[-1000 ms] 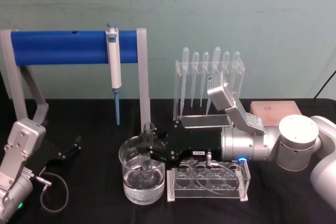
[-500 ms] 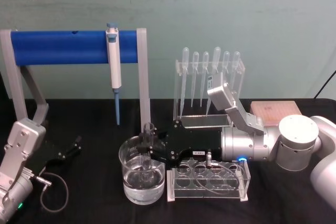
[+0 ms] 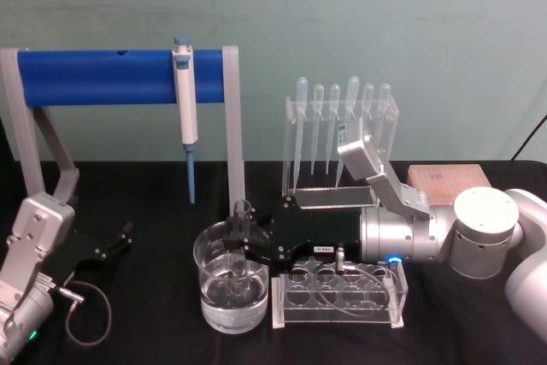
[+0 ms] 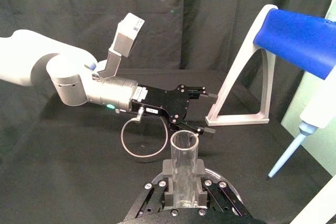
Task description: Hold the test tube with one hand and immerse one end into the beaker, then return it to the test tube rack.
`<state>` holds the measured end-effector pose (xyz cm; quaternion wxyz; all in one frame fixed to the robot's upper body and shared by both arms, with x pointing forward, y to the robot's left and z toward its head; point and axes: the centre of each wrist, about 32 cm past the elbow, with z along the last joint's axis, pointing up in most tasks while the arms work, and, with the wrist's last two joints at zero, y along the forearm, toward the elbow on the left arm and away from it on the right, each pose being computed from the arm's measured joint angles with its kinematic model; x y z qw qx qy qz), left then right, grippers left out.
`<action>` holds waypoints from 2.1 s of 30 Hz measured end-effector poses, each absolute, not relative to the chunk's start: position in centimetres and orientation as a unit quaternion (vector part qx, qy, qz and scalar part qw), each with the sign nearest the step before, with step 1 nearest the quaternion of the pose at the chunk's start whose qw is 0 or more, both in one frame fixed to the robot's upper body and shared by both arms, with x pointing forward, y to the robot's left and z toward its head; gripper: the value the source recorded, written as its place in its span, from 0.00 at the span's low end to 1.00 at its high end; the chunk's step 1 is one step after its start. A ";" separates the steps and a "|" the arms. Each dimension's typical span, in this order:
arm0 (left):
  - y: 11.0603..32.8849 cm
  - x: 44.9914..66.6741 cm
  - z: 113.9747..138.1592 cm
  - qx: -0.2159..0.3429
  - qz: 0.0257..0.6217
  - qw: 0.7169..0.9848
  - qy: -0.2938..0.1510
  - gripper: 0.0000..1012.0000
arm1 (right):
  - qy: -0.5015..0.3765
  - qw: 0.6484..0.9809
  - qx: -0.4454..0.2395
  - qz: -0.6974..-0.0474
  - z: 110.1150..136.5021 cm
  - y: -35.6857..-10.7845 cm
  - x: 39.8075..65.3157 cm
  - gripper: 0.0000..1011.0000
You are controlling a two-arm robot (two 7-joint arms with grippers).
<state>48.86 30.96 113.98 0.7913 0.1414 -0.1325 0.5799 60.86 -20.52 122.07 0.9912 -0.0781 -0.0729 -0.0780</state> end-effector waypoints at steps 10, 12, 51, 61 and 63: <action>31.0 48.9 114.0 0.141 0.580 0.791 -0.132 0.99 | -0.073 0.991 -0.078 -0.078 122.1 -20.5 60.9 0.22; 31.0 48.9 114.0 0.141 0.580 0.791 -0.132 0.99 | -0.073 0.991 -0.078 -0.078 122.1 -20.5 60.9 0.22; 31.0 48.9 114.0 0.141 0.580 0.791 -0.132 0.99 | -0.073 0.991 -0.078 -0.078 122.1 -20.5 60.9 0.22; 31.0 48.9 114.0 0.141 0.580 0.791 -0.132 0.99 | -0.073 0.991 -0.078 -0.078 122.1 -20.5 60.9 0.22; 31.0 48.9 114.0 0.141 0.580 0.791 -0.132 0.99 | -0.073 0.991 -0.078 -0.078 122.1 -20.5 60.9 0.22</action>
